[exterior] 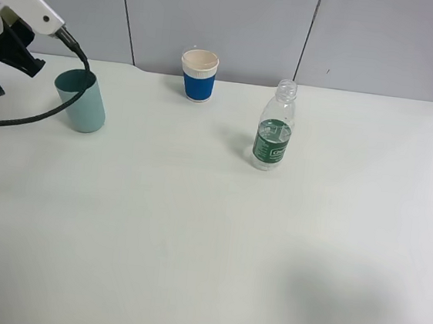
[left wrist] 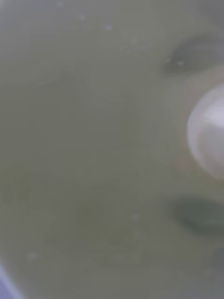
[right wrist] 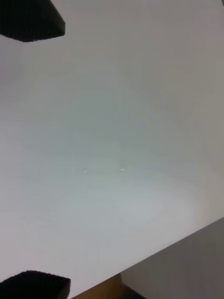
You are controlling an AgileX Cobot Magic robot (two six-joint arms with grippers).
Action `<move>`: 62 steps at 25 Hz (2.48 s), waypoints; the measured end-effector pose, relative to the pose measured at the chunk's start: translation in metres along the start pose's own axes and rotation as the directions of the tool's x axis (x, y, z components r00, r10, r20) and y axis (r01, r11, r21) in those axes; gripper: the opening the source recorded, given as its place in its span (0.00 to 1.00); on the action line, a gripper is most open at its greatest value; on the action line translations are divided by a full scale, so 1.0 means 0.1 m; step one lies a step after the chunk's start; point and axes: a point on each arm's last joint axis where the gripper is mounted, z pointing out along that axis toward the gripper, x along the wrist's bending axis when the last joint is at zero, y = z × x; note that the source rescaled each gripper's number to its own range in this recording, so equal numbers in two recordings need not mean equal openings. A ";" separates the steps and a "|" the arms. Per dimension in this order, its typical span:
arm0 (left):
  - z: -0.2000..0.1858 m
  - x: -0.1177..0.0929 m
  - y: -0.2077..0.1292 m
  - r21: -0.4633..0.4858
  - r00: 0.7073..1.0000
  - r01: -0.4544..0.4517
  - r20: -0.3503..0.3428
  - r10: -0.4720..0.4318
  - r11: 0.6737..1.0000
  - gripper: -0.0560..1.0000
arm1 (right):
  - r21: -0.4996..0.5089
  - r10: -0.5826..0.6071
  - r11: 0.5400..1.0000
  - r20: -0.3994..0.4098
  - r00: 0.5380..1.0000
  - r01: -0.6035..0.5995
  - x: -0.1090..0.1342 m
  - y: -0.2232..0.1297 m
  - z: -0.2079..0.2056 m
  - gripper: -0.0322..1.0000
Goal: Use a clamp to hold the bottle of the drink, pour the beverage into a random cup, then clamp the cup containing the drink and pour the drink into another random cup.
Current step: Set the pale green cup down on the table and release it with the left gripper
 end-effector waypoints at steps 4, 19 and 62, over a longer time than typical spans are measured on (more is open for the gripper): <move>-0.17 -0.05 -0.12 0.011 0.980 0.185 0.069 -0.185 0.983 0.08 | 0.000 0.000 1.000 0.000 1.000 0.000 0.00 0.00 0.00 1.00; -0.60 -0.46 -0.38 0.131 0.697 0.597 0.404 -0.592 0.792 0.08 | 0.000 0.000 1.000 0.000 1.000 0.000 0.00 0.00 0.00 1.00; -0.68 -1.58 -0.78 0.101 0.440 0.363 0.858 -0.266 0.926 0.08 | 0.000 0.000 1.000 0.000 1.000 0.000 0.00 0.00 0.00 1.00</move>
